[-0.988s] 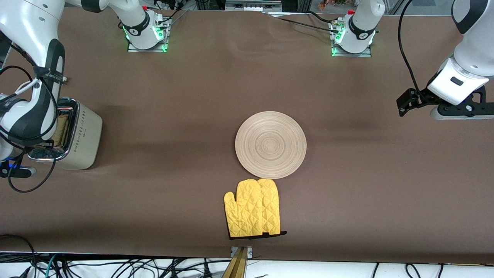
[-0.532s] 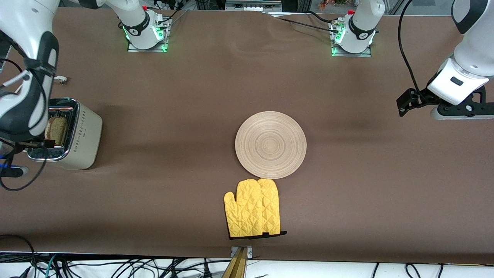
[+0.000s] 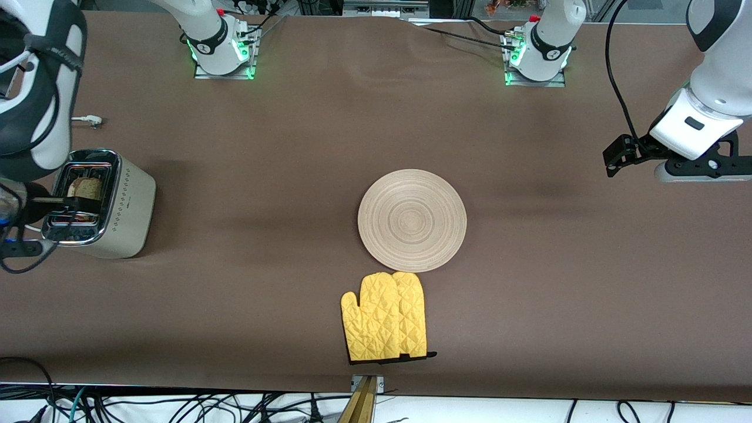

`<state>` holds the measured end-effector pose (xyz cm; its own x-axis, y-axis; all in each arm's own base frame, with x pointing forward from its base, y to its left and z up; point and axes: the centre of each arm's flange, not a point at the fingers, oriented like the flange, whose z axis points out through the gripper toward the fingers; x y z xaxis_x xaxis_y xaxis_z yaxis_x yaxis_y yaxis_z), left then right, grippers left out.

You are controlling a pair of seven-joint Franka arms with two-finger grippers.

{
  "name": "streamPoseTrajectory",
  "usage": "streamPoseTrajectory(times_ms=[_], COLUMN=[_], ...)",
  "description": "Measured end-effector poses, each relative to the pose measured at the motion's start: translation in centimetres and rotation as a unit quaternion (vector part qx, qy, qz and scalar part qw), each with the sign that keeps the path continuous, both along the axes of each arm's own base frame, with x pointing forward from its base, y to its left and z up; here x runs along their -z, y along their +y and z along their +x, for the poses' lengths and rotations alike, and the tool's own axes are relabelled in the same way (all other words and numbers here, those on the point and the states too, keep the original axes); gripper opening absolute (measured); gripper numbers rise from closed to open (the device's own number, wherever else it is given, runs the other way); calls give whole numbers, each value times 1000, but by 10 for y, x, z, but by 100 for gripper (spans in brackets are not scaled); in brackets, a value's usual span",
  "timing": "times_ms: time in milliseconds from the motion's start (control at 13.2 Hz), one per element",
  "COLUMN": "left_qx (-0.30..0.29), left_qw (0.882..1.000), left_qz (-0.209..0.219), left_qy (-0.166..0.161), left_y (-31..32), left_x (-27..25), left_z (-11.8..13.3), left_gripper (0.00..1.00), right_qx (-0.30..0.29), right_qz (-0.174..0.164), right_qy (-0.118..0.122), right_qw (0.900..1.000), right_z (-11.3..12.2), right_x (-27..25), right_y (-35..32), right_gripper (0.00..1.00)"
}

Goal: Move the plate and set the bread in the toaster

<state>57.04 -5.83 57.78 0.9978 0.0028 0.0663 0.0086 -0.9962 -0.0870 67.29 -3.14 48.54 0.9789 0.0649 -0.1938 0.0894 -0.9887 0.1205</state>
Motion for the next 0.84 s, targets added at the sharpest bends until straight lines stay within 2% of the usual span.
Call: streamPoseTrajectory(times_ms=[380, 608, 836], left_qx=[0, 0, 0], left_qw=[1000, 1000, 1000], left_qz=[0, 0, 0], left_qy=[0, 0, 0], left_y=[0, 0, 0], left_x=[0, 0, 0], left_z=[0, 0, 0], left_gripper=[100, 100, 100], right_qx=[-27, -65, -105], right_qz=[29, 70, 55], right_qy=[-9, -13, -36], right_qw=[999, 995, 992], right_z=[0, -11, -22], right_x=[-8, -28, -58], right_y=[40, 72, 72], right_gripper=[100, 100, 100])
